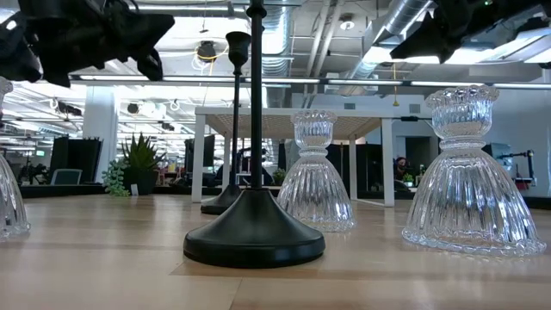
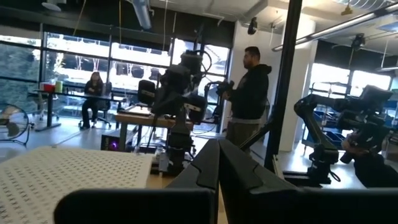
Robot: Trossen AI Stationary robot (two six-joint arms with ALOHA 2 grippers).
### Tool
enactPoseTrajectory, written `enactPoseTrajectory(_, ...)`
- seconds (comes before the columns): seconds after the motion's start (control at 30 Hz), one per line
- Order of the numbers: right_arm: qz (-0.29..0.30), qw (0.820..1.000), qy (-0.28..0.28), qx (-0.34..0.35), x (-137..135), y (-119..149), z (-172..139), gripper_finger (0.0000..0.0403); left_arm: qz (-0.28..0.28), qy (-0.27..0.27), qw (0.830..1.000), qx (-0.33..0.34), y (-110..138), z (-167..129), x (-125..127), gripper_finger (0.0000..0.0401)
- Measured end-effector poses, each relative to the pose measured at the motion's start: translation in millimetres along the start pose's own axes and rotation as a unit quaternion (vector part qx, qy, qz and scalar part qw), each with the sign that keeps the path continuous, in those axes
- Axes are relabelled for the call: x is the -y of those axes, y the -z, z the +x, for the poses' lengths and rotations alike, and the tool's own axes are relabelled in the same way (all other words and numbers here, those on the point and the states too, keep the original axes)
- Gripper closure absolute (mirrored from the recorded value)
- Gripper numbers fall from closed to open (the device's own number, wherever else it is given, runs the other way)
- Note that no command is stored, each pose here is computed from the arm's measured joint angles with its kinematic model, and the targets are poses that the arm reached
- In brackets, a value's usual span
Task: Pick & Place candle stick holders
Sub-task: Put the top black candle holder on the shelf
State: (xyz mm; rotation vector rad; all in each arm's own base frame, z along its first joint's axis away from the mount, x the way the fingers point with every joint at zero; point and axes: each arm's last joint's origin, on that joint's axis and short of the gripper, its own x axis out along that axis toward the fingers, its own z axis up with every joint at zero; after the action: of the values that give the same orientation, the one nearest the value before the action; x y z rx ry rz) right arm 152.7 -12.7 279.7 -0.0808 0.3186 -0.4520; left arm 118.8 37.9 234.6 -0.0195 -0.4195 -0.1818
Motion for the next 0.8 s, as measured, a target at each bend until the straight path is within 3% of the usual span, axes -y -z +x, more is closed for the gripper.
enactPoseTrajectory(0.57,0.001,1.0,-0.006,0.001,-0.3,-0.3,0.0,0.0403,0.015,-0.06,0.997,-0.048,21.7,15.9,31.2,0.0399)
enactPoseTrajectory(0.8,0.001,1.0,-0.006,0.001,-0.3,-0.3,0.0,0.0403,0.042,-0.059,0.994,-0.086,30.2,25.7,47.4,0.0399)
